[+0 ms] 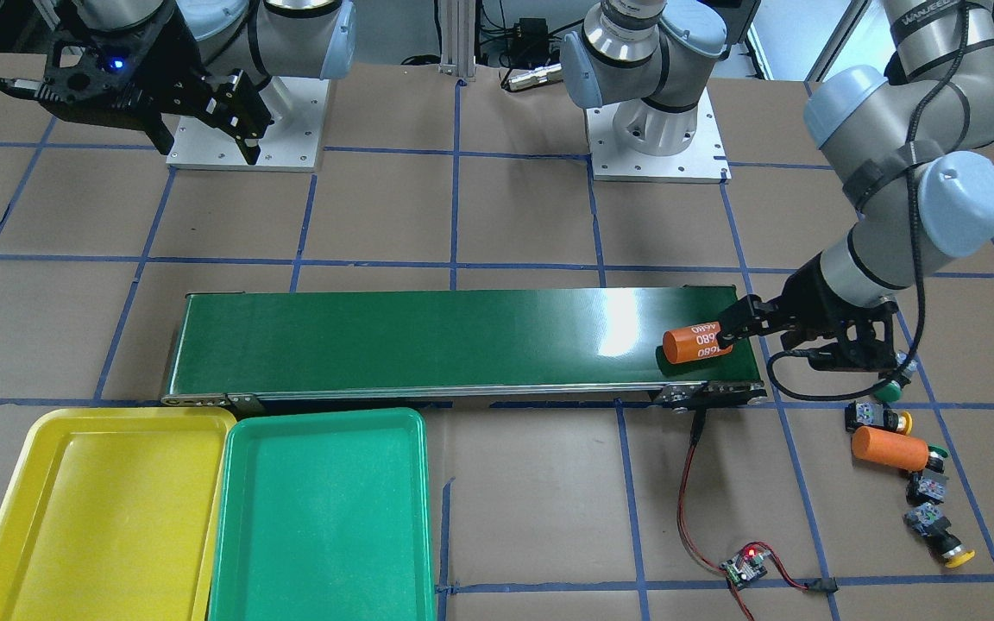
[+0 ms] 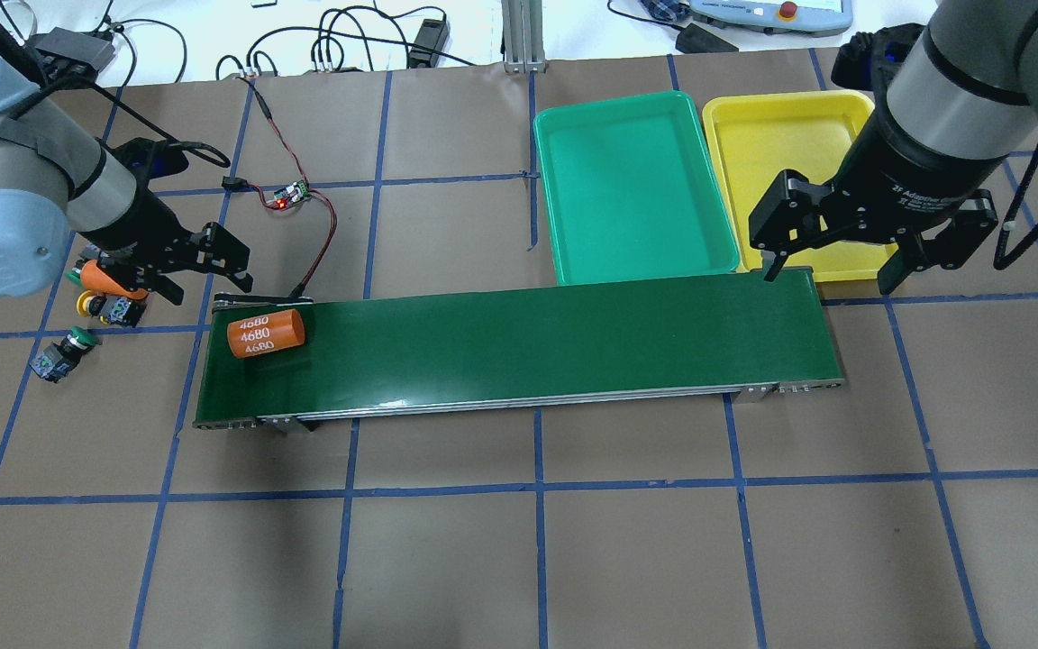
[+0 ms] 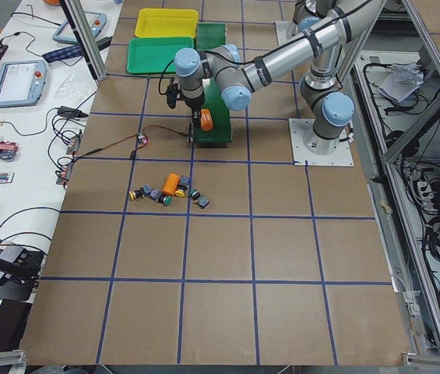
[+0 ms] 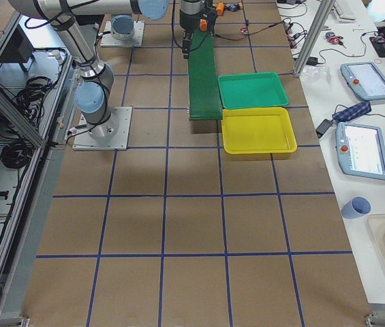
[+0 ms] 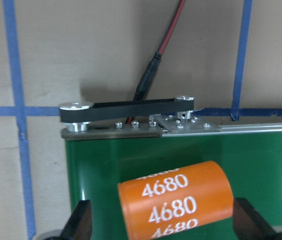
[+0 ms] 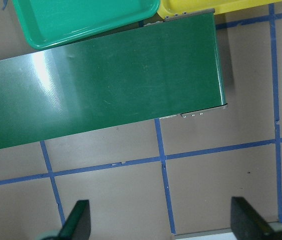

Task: Sort buttons by color to trays
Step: 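Return the left gripper to the parts and grasp another orange cylinder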

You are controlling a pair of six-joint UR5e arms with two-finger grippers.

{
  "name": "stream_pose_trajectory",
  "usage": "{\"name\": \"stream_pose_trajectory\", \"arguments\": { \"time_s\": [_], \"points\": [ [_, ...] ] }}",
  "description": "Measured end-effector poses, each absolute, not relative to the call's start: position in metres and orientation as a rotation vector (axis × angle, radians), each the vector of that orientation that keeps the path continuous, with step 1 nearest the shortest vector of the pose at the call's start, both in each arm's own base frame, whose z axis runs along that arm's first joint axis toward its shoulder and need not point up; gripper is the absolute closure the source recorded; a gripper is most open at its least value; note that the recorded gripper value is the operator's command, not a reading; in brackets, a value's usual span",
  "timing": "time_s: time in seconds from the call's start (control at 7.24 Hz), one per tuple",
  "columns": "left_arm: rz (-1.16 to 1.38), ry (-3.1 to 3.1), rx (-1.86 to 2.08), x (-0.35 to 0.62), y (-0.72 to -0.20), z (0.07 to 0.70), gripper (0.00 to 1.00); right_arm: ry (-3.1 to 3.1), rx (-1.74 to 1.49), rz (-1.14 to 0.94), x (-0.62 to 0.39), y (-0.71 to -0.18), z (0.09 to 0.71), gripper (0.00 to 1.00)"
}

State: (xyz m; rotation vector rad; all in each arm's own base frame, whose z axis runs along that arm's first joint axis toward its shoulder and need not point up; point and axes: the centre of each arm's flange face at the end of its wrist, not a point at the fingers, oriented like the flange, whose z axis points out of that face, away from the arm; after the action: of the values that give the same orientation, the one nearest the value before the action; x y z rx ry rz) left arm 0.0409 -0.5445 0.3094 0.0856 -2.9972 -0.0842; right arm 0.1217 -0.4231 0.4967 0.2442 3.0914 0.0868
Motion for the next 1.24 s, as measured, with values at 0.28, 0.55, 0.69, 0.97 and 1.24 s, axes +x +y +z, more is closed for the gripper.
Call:
{"name": "stream_pose_trajectory", "arguments": {
  "time_s": [0.28, 0.55, 0.69, 0.97, 1.24],
  "points": [
    [-0.076, -3.046, -0.062, 0.094, -0.557, 0.310, 0.00, 3.089, 0.245, 0.084, 0.122, -0.423, 0.497, 0.00],
    [-0.074, -3.059, -0.207, 0.132, -0.575, 0.291, 0.00, 3.092, 0.244, 0.083, 0.122, -0.423, 0.497, 0.00],
    [-0.085, -3.065, -0.306, 0.148, -0.587, 0.277, 0.00, 3.092, 0.244, 0.083, 0.122, -0.423, 0.497, 0.00],
    [-0.061, -3.082, -0.473, 0.201, -0.600, 0.245, 0.00, 3.091, 0.245, 0.087, 0.122, -0.423, 0.497, 0.00],
    [-0.101, -3.099, -0.618, 0.232, -0.602, 0.214, 0.00, 3.094, 0.244, 0.097, 0.122, -0.422, 0.496, 0.00]
  ]
}}
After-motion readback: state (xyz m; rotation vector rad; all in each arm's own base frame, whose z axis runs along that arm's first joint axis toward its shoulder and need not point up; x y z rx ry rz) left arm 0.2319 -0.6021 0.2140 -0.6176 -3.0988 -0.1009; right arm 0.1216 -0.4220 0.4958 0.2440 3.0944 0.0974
